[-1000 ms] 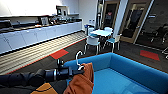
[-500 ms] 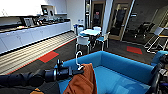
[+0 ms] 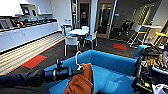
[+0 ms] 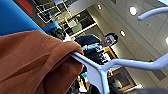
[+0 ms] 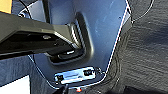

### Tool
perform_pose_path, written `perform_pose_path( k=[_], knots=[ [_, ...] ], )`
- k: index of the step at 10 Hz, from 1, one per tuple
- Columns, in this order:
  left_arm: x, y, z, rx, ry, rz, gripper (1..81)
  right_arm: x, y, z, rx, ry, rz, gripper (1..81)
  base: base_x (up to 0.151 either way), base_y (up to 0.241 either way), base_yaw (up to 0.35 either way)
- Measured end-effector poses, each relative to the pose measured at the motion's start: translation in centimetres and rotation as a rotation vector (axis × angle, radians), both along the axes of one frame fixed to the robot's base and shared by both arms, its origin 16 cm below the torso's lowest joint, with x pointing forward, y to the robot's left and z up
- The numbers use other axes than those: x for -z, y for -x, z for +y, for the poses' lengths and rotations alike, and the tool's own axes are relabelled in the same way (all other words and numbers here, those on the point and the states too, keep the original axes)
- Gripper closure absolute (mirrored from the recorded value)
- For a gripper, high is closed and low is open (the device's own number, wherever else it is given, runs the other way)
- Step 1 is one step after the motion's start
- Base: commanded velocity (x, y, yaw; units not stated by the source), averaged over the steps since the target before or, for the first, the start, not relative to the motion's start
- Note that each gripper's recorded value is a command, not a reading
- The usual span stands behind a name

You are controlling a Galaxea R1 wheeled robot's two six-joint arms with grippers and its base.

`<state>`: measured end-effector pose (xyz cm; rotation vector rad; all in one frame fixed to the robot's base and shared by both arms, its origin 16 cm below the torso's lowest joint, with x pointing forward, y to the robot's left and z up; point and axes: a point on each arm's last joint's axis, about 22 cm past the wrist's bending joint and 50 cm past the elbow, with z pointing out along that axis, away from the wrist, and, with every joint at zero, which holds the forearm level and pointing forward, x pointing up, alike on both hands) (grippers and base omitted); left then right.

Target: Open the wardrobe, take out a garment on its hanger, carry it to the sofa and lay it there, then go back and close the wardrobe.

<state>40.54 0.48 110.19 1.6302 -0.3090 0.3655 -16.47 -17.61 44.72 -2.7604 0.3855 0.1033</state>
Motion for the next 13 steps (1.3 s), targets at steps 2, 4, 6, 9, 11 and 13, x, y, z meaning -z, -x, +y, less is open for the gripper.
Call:
perform_pose_path(
  k=[2,4,6,9,11,13],
  knots=[
    [0.04,-0.08,0.13,-0.003,-0.001,0.000,81.1,0.01,-0.02,0.00,0.000,0.000,0.000,1.0,0.000,0.000,-0.331],
    [0.10,-0.30,0.47,-0.012,-0.005,-0.001,81.1,0.01,-0.02,-0.01,0.000,0.000,0.000,1.0,0.000,0.000,-0.331],
    [0.12,-0.36,0.57,-0.015,-0.006,-0.001,81.1,-0.01,0.00,0.25,-0.001,-0.003,0.003,1.0,0.000,0.000,-0.323],
    [0.12,-0.29,0.46,-0.012,-0.005,0.000,81.1,-0.02,0.04,0.38,-0.002,-0.005,0.006,1.0,0.000,0.000,-0.264],
    [0.12,-0.42,0.63,-0.017,-0.007,-0.001,81.1,0.06,-0.34,0.17,-0.002,-0.003,0.000,1.0,0.000,0.000,-0.179],
    [0.07,-0.24,0.37,-0.010,-0.004,0.000,81.1,-0.02,0.03,0.45,-0.001,-0.006,0.005,1.0,0.000,-0.032,-0.063]
  ],
)
